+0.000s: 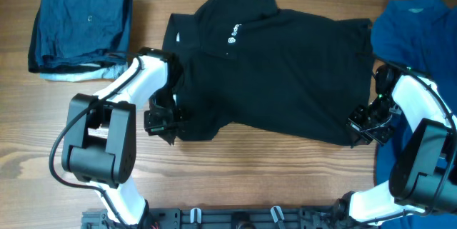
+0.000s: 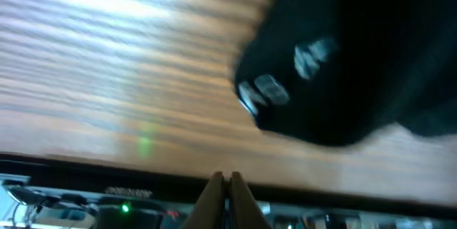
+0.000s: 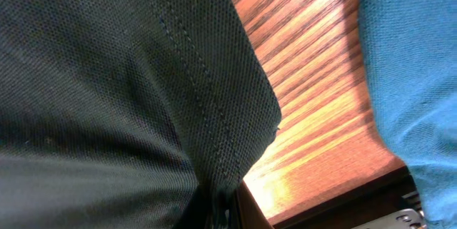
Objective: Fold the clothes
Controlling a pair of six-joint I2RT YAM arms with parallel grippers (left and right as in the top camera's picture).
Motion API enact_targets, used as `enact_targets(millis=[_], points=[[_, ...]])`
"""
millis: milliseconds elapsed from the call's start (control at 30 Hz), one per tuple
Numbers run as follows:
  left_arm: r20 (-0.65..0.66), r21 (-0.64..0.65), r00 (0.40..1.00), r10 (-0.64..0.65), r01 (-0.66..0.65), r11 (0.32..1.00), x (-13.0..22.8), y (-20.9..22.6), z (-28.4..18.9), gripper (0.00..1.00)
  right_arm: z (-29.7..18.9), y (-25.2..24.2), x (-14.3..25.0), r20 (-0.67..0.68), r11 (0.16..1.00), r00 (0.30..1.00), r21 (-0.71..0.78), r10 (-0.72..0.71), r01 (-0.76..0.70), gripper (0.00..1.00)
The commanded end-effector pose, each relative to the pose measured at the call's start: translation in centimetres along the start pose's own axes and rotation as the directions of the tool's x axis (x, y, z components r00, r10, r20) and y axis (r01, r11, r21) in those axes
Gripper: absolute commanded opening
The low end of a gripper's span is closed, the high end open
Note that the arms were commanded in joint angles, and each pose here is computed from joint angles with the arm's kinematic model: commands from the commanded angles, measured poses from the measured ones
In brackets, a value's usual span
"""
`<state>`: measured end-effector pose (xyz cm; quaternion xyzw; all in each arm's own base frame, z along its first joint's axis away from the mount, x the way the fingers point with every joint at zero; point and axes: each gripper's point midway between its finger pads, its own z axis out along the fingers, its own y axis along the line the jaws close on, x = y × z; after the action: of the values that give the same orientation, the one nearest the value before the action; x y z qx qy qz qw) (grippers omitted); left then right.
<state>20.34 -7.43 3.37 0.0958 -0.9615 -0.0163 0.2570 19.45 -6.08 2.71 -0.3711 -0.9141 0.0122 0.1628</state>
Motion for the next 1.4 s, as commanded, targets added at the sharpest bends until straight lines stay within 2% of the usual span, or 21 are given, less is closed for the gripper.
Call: enact_targets(millis=[0,67,200,233,367,400,433,467,500,700,733,833,900,933,1033,1067,1133,1367], points=[[0.056,0.011,0.995,-0.087,0.087,0.996,-1.1,0.6,-0.4,0.04,-0.3,-0.8,-0.8,0.026,0.999,1.000,0.049,0.013,-0.015,0.04],[0.069,0.021,0.994,-0.086,0.085,0.996,-1.5,0.4,-0.4,0.04,-0.3,-1.7,-0.8,0.037,0.994,0.997,0.094,0.061,-0.064,0.04],[0.086,0.029,0.993,-0.080,0.078,0.997,-1.8,0.3,-0.6,0.04,-0.3,-1.6,-0.5,0.025,0.994,0.998,0.091,0.056,-0.058,0.04],[0.096,0.034,0.992,-0.080,0.077,0.996,-1.8,0.2,-0.8,0.04,-0.3,-1.5,-0.5,0.026,0.994,0.998,0.091,0.056,-0.058,0.08],[0.167,0.068,0.983,-0.074,0.063,0.996,-2.0,-0.1,-2.6,0.04,-1.1,-0.9,-0.2,0.000,0.998,1.000,0.055,0.006,-0.006,0.45],[0.195,0.082,0.978,-0.072,0.057,0.995,-2.1,-0.2,-3.4,0.04,-1.5,-1.0,-0.1,-0.004,0.998,1.000,0.059,0.005,-0.005,0.68],[0.220,0.094,0.973,-0.070,0.051,0.994,-2.1,-0.3,-4.1,0.04,-1.9,-1.0,-0.3,0.002,0.998,1.000,0.065,0.004,-0.004,0.82],[0.253,0.109,0.965,-0.068,0.041,0.993,-2.4,-0.5,-5.0,0.06,-2.4,-1.1,-0.4,0.005,0.998,1.000,0.068,0.004,-0.004,0.93],[0.296,0.127,0.953,-0.061,0.024,0.992,-2.8,-0.8,-6.1,0.09,-2.9,-1.0,-0.5,0.010,0.998,1.000,0.065,0.003,-0.003,0.97],[0.544,0.237,0.836,-0.075,-0.068,0.969,-5.0,-3.1,-15.2,0.26,-9.2,0.3,-2.9,0.128,1.000,0.992,0.008,-0.022,0.021,0.99],[0.581,0.252,0.810,-0.080,-0.085,0.964,-5.4,-3.4,-16.7,0.35,-10.5,0.5,-3.4,0.159,0.999,0.987,-0.006,-0.037,0.039,1.00],[0.729,0.305,0.675,-0.115,-0.170,0.937,-7.8,-5.1,-22.1,0.55,-14.5,1.5,-5.3,0.281,0.996,0.958,-0.050,-0.060,0.076,0.99],[0.802,0.327,0.580,-0.143,-0.226,0.918,-9.5,-6.1,-24.9,0.52,-16.4,2.0,-6.6,0.359,0.992,0.930,-0.067,-0.080,0.111,1.00],[0.826,0.333,0.542,-0.154,-0.249,0.909,-10.2,-6.6,-25.9,0.45,-17.2,2.2,-7.3,0.396,0.990,0.914,-0.065,-0.092,0.128,1.00],[0.895,0.340,0.403,-0.193,-0.334,0.879,-12.3,-8.5,-29.6,0.12,-18.9,2.5,-10.1,0.520,0.986,0.844,-0.025,-0.129,0.166,1.00],[0.906,0.340,0.370,-0.204,-0.353,0.872,-13.0,-9.0,-30.4,0.04,-19.3,2.8,-10.7,0.544,0.984,0.829,-0.029,-0.130,0.174,1.00],[0.924,0.337,0.310,-0.223,-0.389,0.857,-14.9,-10.2,-31.5,0.04,-20.3,3.5,-12.0,0.602,0.983,0.791,-0.051,-0.110,0.176,1.00],[0.946,0.318,0.207,-0.248,-0.463,0.827,-24.0,-15.4,-28.9,0.04,-23.9,5.2,-15.5,0.751,0.975,0.659,-0.111,-0.044,0.192,1.00]])
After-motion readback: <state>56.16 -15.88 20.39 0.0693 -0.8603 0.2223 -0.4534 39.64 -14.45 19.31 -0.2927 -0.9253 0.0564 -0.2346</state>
